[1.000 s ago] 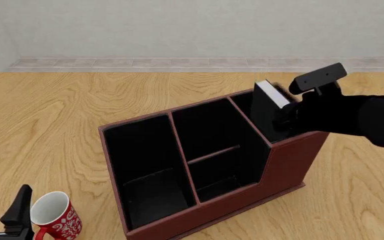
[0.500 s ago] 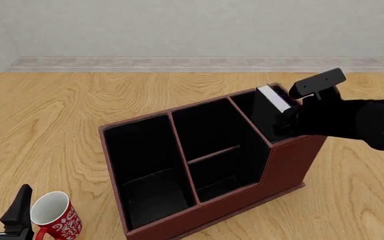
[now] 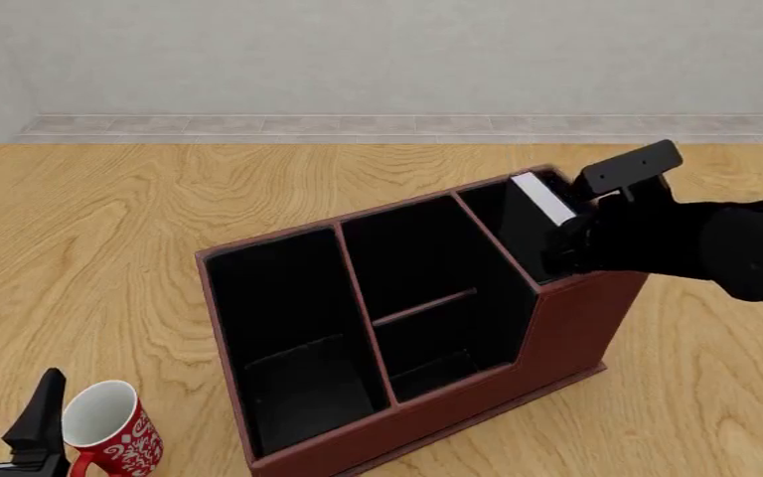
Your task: Pick up the book and place it in the right compartment of the caddy.
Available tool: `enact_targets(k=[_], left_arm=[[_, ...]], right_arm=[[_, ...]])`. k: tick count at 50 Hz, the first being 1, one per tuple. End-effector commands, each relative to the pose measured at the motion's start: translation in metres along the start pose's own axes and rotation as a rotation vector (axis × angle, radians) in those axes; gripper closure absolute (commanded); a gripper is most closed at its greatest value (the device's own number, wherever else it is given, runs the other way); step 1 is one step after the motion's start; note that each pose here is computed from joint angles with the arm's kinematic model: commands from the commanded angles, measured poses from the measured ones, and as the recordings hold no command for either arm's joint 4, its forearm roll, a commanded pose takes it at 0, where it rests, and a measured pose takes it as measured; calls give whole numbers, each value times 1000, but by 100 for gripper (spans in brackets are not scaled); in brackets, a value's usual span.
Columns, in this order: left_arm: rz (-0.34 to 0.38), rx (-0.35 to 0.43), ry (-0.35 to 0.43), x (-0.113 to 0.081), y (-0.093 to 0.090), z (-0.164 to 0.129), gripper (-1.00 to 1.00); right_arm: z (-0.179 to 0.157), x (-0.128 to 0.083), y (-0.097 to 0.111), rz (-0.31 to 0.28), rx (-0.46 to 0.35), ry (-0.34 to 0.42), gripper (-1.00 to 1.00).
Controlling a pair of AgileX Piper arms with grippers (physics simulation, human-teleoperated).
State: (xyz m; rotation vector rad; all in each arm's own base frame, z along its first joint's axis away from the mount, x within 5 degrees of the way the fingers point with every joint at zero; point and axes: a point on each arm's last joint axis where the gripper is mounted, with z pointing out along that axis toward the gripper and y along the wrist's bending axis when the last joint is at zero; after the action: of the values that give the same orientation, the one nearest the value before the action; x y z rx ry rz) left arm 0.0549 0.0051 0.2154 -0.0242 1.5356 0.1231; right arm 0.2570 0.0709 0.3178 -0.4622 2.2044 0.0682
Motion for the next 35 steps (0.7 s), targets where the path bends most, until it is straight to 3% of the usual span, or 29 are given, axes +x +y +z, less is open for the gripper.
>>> enact_targets(k=[1,25,35], left_arm=[[-3,2,3,1,0,0,-100],[-3,7,0,-2,0,0,-100],[-2,8,-2,-4,0,-1,-100]], right_arm=[[-6,-6,-3,8,11,-29,-100],[-13,-10,-2,-6,11,-48,-100],[-34,-21,-2,-27,10,-89,-100]])
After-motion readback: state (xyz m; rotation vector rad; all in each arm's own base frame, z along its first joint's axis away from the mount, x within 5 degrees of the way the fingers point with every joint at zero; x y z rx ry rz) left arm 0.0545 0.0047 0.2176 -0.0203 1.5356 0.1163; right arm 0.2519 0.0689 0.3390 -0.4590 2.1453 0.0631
